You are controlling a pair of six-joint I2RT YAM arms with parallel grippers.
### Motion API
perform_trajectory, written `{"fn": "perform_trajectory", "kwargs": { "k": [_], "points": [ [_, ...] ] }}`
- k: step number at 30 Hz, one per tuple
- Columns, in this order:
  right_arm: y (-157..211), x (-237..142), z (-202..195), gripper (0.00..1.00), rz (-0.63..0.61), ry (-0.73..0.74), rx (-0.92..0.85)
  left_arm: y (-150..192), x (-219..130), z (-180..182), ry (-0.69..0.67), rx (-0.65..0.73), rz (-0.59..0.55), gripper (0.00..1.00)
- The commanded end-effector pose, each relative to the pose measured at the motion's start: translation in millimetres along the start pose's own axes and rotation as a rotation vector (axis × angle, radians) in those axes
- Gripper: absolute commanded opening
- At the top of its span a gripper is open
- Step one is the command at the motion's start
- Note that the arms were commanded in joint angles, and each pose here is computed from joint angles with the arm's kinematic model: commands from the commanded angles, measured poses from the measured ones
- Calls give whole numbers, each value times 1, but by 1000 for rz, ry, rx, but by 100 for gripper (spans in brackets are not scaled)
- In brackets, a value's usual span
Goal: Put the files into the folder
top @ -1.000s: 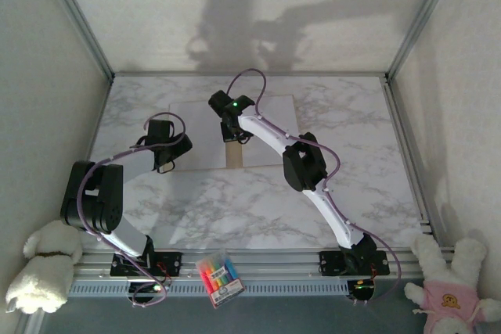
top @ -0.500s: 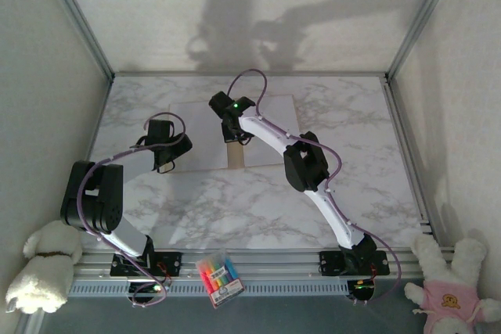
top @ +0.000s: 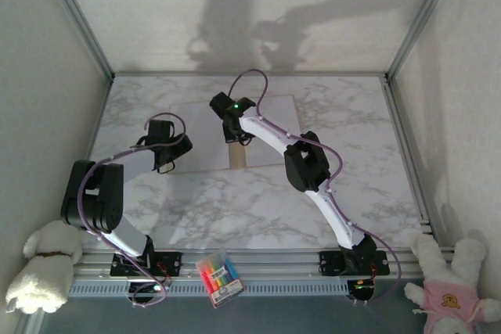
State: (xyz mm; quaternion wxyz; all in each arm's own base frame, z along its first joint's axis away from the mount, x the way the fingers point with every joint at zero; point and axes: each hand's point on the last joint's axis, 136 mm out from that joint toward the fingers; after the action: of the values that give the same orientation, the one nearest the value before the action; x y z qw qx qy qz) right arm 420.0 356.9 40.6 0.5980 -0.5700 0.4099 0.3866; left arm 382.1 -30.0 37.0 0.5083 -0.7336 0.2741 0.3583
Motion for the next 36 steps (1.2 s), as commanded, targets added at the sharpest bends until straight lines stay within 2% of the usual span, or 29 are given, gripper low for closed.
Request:
{"fn": "perform_trajectory", "kwargs": {
  "k": [1,9,14,18,25,36],
  "points": [
    [40,28,-39,0,141,154,-24,0,-1,-2,-11,32,17,82],
    [40,26,-34,0,149,116,-2,-18,-28,-22,-32,109,-71,95],
    [41,25,-32,0,154,104,3,-9,-26,-41,68,102,-60,92],
    [39,24,-33,0,152,96,9,10,-12,-43,103,89,-5,88],
    [36,24,-39,0,137,112,-5,39,11,-24,59,65,78,85],
    [39,30,-53,0,135,155,-22,45,15,-11,15,65,94,84]
  ]
}}
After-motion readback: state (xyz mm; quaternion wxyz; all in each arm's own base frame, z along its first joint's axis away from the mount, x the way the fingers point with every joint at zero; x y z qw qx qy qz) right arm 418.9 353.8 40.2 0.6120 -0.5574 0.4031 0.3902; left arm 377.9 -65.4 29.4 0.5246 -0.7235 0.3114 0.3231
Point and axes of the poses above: each hand's point on the last joint's axis, 136 mm out from that joint toward the fingers, its own x axis out along the fingers, its own z axis along the line the jaws close on, y = z × x, and after that the axes turned 14 degrees about x, right-handed
